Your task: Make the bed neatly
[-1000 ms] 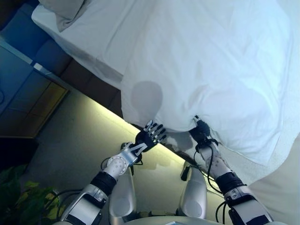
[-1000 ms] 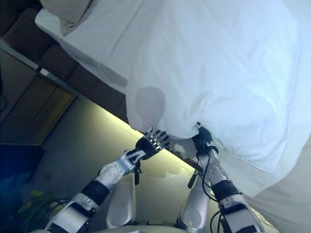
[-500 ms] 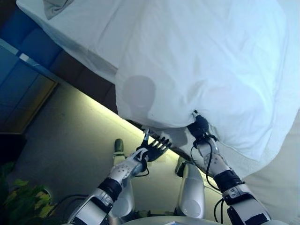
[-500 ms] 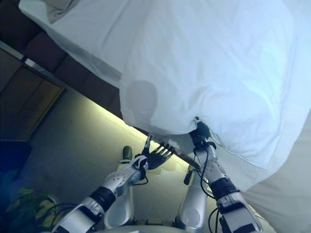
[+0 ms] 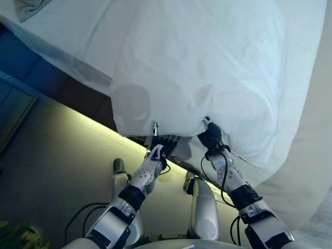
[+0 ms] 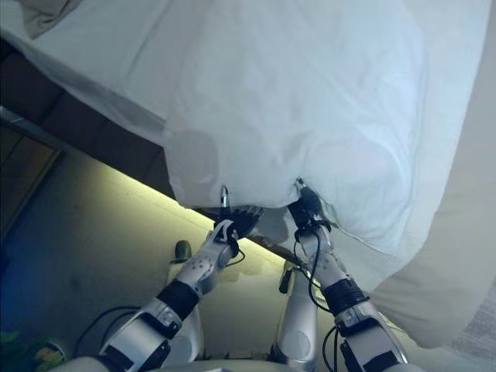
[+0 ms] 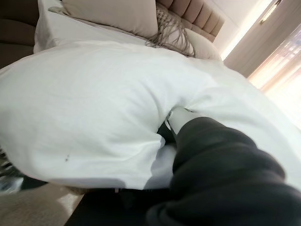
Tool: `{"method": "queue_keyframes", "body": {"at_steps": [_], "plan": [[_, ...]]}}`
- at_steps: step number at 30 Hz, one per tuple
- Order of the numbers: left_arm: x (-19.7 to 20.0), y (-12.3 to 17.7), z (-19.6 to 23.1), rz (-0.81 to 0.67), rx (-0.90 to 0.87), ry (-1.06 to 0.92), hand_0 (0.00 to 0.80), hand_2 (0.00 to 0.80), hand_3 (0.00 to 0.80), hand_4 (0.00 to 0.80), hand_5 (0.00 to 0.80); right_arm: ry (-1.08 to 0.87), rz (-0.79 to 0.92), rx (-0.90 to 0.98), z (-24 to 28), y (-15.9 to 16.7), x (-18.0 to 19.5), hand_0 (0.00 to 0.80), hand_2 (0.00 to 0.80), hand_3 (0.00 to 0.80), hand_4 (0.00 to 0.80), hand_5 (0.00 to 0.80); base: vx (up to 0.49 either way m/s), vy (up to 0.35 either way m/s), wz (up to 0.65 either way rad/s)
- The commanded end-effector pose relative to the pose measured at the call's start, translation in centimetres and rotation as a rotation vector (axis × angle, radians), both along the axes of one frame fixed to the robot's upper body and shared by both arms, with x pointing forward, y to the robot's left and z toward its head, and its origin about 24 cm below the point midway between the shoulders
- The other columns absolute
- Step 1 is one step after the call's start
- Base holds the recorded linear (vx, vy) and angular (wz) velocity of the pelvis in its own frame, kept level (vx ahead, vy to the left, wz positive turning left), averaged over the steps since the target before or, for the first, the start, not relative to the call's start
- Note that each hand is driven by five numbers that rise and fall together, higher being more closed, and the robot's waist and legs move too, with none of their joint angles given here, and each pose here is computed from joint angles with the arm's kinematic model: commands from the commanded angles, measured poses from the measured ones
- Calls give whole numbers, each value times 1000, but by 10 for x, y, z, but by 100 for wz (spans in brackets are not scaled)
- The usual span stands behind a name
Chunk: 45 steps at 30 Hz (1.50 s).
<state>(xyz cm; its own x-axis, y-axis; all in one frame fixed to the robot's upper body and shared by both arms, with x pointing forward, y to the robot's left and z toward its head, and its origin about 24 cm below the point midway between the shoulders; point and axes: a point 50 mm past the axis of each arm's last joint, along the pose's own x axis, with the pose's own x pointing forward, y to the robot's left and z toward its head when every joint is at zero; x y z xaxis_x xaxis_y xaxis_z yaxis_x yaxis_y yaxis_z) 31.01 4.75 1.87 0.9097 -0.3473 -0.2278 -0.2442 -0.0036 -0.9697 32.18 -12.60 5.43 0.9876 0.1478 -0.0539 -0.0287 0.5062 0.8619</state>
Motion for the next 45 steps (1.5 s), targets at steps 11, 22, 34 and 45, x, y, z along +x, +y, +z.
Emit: {"method": "queue_keyframes", "body": {"at_steps": [11,22,34,45], "plan": [[20,-15,39,16,-127,-176,0,0,0,0,0,-185,98,-43,51,16,5,800,800,800,800,800,-1,41,-7],[40,12,62,48,-72,-294,800,800,800,800,800,-93,103,-23,25,17,1,800,800,800,800,800,10,61,-4],[26,21,50,-65,131,-371,800,800,800,800,800,85,-38,28,-33,-13,-19,800,800,800,800,800,-24,23,4],[16,29,46,-160,260,-399,800,800,800,800,800,252,-250,238,-115,-82,-56,0,0,0,0,0,-35,8,1]]}}
